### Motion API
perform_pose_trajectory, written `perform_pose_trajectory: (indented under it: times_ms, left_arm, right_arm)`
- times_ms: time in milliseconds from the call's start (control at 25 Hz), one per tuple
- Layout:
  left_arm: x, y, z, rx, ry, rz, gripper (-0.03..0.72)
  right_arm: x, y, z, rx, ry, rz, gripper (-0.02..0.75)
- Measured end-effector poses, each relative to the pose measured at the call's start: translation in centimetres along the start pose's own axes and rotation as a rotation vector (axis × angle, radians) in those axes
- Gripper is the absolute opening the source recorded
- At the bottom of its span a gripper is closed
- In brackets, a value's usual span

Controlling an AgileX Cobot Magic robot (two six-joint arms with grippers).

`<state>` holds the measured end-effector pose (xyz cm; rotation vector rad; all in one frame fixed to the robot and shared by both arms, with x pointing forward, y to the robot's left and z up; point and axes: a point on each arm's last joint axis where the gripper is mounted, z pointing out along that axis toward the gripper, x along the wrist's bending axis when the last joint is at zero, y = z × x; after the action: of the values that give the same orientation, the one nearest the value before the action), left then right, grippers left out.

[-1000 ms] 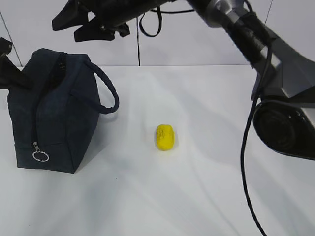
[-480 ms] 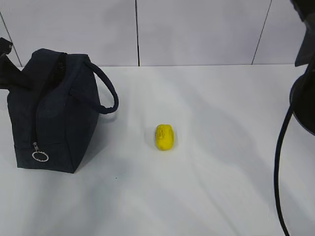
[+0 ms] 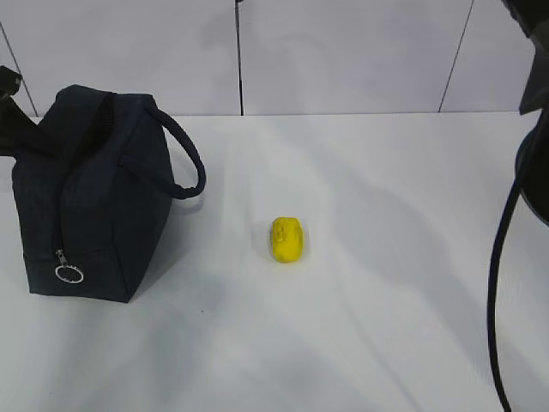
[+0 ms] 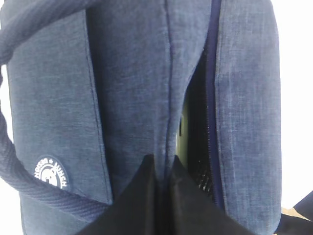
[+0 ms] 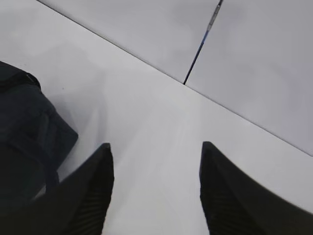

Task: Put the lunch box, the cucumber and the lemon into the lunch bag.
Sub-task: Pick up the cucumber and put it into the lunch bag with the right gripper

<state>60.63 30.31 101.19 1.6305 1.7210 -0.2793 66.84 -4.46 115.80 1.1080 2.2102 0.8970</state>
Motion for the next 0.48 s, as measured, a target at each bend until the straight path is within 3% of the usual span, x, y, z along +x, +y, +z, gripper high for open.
perform_pose_trajectory:
  times_ms: [120, 280, 480]
  left_arm:
    - [0.0, 0.0, 0.0, 0.000, 0.000, 0.000, -0.001]
    - [0.0, 0.0, 0.0, 0.000, 0.000, 0.000, -0.001]
    - [0.0, 0.0, 0.0, 0.005, 0.003, 0.003, -0.001]
  right_arm:
    - [-0.3, 0.0, -0.1, 0.008, -0.027, 0.005, 0.428]
    - [0.0, -0.3, 0.0, 0.031, 0.002, 0.011, 0.427]
    - [0.3, -2.3, 0.7, 0.176, 0.015, -0.019, 0.427]
